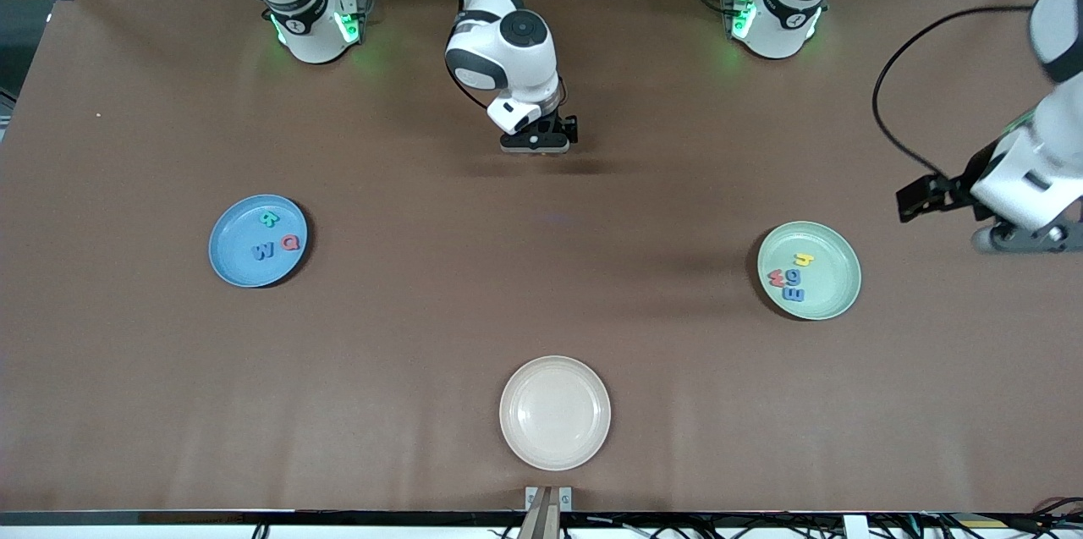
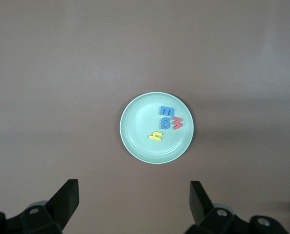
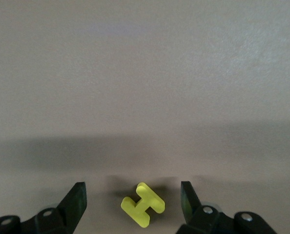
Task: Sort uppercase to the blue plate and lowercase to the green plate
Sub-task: 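Reach the yellow H with the right gripper while the left gripper retracts, then grasp the yellow H with the right gripper and lift it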
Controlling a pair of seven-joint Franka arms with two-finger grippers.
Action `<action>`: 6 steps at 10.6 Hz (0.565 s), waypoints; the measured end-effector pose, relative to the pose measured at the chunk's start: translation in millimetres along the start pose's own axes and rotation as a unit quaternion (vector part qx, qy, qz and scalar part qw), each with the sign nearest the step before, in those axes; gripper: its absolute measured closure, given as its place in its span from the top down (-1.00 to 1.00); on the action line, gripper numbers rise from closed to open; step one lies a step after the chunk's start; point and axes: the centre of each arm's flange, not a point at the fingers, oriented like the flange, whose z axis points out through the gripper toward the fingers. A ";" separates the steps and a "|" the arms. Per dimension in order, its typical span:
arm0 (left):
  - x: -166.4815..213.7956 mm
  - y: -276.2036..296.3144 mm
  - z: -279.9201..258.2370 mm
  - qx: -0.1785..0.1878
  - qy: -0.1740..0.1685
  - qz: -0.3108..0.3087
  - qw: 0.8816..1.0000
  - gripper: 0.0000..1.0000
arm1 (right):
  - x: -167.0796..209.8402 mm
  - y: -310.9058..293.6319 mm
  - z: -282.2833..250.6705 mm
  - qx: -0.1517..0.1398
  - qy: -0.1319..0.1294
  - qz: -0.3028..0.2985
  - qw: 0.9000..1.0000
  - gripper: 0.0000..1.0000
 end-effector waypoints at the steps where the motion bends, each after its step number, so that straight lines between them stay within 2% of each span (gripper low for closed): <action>1: -7.4 3.4 -14.0 -0.007 0.006 0.004 1.000 1.00 | -1.2 0.8 2.8 -0.002 -0.002 0.000 1.000 0.70; 6: -20.9 12.8 -31.6 -0.008 0.006 0.009 1.000 1.00 | -11.7 3.2 17.1 -0.003 -0.012 -0.003 1.000 0.67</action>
